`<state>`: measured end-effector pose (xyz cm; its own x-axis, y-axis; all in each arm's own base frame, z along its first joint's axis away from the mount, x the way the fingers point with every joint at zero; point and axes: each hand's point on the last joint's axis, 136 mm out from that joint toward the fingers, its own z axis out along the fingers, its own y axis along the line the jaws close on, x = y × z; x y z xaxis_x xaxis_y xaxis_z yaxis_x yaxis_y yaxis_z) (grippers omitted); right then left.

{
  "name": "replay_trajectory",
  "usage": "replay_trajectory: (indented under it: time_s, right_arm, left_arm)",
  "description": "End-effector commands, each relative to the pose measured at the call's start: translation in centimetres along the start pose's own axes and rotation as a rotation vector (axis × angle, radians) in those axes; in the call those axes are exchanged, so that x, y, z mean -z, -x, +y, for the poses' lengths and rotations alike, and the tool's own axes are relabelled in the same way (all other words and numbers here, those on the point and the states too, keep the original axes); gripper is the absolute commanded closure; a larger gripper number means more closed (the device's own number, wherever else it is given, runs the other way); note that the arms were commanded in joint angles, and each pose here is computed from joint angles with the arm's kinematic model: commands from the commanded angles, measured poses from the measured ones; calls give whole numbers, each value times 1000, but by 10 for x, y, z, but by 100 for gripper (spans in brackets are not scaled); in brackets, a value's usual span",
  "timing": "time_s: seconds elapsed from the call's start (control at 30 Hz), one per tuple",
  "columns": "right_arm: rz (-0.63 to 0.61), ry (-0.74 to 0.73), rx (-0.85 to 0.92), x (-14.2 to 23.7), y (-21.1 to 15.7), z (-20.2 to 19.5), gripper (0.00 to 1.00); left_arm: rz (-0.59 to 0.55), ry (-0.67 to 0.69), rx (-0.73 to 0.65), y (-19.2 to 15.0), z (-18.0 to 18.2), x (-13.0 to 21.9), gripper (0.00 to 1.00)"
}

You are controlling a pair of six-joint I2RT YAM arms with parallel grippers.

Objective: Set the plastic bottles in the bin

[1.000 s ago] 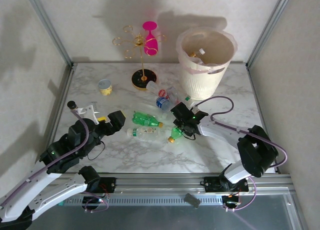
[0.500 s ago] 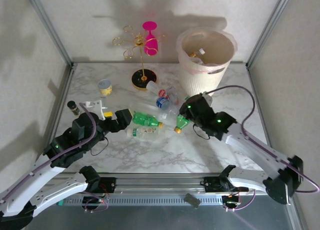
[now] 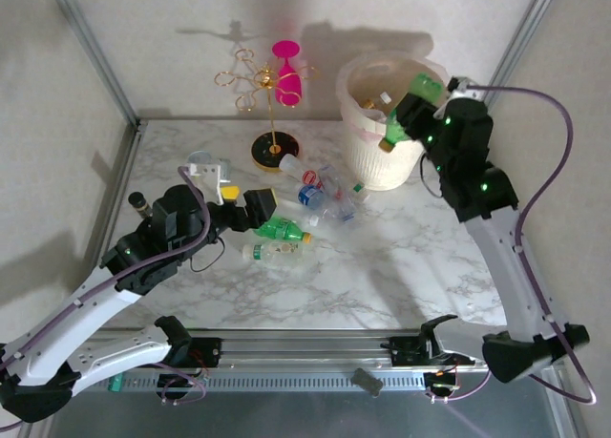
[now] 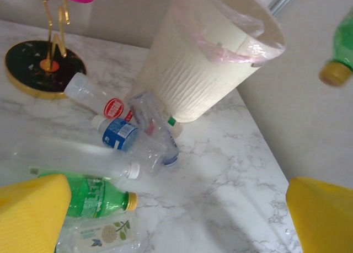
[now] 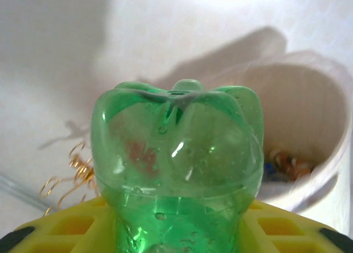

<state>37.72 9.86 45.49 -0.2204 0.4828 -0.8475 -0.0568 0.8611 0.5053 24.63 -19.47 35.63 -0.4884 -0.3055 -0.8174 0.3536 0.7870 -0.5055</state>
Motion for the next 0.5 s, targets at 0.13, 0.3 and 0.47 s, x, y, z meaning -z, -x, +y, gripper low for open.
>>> replay_trajectory:
  time_s: [0.13,0.3,0.47]
  right_arm:
    - [-139,16,72,-52,58,-3,55]
    - [-177,-105,151,-95,73,-24,54]
    - [-131,-188,226,-138,64,-40,54]
  left_arm:
    - [-133,-82,-13,21,-14,-8,0]
    - [-135,-100,-21,15,-15,-22,0]
    - [-59,-97,-23,-2,-15,-44,0]
